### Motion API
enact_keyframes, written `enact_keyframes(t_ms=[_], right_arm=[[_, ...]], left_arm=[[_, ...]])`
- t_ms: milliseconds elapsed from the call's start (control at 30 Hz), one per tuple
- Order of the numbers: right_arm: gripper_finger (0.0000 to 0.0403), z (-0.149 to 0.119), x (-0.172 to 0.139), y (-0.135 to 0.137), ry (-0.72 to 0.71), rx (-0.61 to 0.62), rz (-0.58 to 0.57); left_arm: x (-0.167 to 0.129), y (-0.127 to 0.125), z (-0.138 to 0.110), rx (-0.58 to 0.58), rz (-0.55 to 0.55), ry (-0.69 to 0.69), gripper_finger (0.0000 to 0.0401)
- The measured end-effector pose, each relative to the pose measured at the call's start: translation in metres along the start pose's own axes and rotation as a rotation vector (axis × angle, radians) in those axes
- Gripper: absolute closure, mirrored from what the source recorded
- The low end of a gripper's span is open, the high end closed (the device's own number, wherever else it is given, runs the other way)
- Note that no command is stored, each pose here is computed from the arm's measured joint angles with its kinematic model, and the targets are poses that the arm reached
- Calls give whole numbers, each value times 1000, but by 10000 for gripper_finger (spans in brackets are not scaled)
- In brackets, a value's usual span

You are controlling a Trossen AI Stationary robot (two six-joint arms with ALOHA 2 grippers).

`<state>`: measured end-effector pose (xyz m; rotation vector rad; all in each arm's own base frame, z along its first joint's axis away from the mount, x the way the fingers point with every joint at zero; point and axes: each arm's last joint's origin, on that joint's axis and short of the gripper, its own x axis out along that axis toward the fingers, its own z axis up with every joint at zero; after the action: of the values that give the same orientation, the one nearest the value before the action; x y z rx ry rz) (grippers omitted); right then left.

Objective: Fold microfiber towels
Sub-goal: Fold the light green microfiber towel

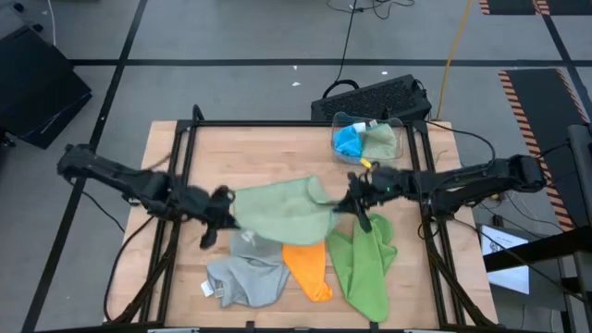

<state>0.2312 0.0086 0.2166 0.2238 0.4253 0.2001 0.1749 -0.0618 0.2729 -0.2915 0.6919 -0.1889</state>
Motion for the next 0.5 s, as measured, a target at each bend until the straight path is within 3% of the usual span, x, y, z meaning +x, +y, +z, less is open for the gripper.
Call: enact_keyframes(t_ms=[200, 500], right_arm=[[403, -44, 9, 18, 33, 2, 16], [381, -74, 27, 31, 114, 73, -49]], left_arm=[[38, -23, -31, 6, -116, -92, 396], [85, -43, -63, 11, -106, -89, 391]])
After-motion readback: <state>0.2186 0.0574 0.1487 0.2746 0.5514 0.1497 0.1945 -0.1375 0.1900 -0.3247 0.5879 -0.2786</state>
